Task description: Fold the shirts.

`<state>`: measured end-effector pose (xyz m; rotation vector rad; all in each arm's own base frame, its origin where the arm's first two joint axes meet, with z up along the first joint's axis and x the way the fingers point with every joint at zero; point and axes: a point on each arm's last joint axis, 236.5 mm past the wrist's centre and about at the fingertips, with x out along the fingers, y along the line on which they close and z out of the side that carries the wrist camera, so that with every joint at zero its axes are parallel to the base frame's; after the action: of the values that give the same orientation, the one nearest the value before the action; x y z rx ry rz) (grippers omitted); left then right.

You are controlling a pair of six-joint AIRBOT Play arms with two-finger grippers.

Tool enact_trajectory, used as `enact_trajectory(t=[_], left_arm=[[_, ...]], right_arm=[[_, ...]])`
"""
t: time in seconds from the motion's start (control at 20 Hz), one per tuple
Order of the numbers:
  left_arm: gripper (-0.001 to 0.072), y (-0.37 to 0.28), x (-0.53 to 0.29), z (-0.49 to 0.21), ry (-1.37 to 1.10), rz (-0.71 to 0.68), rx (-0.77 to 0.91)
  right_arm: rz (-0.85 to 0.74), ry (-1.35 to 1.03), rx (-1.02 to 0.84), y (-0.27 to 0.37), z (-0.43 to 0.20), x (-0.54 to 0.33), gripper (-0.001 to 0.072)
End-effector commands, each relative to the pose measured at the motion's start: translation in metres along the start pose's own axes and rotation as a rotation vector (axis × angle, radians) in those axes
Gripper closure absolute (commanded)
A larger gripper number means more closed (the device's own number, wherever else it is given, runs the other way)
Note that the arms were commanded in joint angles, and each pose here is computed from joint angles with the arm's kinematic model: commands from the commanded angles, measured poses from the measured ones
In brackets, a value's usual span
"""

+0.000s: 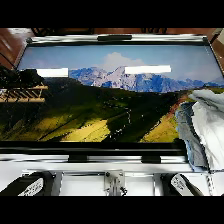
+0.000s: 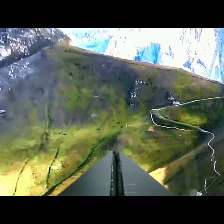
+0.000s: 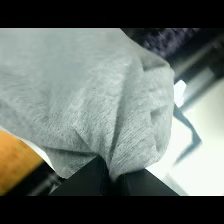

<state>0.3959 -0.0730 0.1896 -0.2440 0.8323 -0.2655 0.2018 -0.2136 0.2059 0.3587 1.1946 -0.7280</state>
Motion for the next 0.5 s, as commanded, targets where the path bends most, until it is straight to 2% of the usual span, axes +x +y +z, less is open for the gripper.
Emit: enact_trajectory(t=[0.0, 0.25, 0.3, 0.35, 0.4, 0.45], left_arm=[[0.0676, 0.0, 0.0, 0.002, -0.007, -0.001, 0.019], [0.0677, 0.0, 0.0, 0.002, -0.009, -0.001, 0.018], [0.0676, 0.0, 0.0, 0.002, -0.01, -0.001, 0.018], [0.0677, 0.0, 0.0, 0.003, -0.011, -0.001, 0.019], [0.0677, 0.0, 0.0, 0.003, -0.011, -0.001, 0.018], [0.0677, 0.0, 0.0, 0.003, -0.011, -0.001, 0.018]], right_arm=[[-0.128, 0.181, 0.038, -0.027, -0.051, 0.023, 0.0656], [-0.318, 0.379, 0.012, -0.059, -0.118, 0.081, 0.0654], [-0.319, 0.387, 0.018, -0.057, -0.123, 0.091, 0.0629], [-0.314, 0.369, 0.031, -0.055, -0.121, 0.098, 0.056], [-0.309, 0.352, 0.029, -0.054, -0.117, 0.101, 0.0261], [-0.315, 0.346, -0.002, -0.057, -0.114, 0.1, 0.0172]])
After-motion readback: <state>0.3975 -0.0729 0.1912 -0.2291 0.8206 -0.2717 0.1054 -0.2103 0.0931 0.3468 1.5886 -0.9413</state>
